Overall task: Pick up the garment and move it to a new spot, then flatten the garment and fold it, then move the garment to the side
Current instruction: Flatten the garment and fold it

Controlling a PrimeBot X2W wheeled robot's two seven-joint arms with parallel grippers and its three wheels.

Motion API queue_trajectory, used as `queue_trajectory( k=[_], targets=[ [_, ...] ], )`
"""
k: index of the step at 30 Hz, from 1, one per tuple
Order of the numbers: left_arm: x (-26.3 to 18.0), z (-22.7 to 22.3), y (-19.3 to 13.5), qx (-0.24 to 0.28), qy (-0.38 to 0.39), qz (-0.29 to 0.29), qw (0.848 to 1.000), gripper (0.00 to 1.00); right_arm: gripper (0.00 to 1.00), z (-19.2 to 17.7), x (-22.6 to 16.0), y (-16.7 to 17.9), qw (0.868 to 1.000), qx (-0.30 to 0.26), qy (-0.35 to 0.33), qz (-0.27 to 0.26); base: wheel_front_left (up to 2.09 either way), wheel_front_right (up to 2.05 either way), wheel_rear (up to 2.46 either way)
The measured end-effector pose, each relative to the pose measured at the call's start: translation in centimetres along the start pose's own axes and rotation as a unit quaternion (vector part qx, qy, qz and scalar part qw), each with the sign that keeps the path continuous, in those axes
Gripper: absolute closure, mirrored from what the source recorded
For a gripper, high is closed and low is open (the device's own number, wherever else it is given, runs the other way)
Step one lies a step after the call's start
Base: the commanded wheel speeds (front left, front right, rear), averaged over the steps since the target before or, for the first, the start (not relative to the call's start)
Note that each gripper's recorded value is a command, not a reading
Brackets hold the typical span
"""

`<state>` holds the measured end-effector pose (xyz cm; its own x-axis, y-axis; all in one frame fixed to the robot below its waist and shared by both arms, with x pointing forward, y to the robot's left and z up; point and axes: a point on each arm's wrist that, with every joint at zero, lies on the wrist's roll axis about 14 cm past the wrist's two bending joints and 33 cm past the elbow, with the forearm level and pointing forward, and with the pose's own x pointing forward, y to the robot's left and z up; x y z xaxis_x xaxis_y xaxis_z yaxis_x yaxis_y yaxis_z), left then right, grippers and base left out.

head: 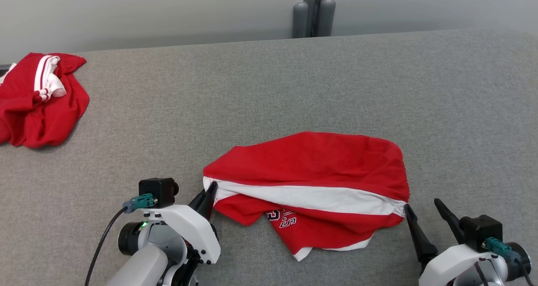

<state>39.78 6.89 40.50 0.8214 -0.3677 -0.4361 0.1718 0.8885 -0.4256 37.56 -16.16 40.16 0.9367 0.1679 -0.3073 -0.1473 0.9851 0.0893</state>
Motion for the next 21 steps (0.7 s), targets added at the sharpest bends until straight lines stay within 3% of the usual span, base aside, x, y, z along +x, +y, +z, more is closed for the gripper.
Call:
queue_trajectory(
  k=[17,18,19,20,21],
  targets=[
    [-0.3,-0.4,1.2,-0.008,0.005,0.018,1.0,1.0,0.0,-1.3,1.2,4.1,0.995,0.071,0.029,0.061,0.0,0.0,0.0],
    [-0.4,-0.4,1.3,-0.007,0.006,0.018,1.0,1.0,0.08,-1.3,1.3,4.2,0.995,0.076,0.03,0.063,0.0,0.0,0.0],
    [-0.4,-0.4,1.3,-0.008,0.006,0.019,1.0,1.0,0.08,-1.3,1.4,4.4,0.994,0.08,0.03,0.066,0.0,0.0,0.0],
    [-0.4,-0.4,1.3,-0.008,0.006,0.019,1.0,1.0,0.22,-1.3,1.5,4.5,0.994,0.084,0.031,0.068,0.0,0.0,0.0],
    [-0.4,-0.4,1.3,-0.008,0.006,0.02,1.0,1.0,0.46,-1.3,1.5,4.5,0.993,0.086,0.033,0.069,0.0,0.0,0.0]
  ],
)
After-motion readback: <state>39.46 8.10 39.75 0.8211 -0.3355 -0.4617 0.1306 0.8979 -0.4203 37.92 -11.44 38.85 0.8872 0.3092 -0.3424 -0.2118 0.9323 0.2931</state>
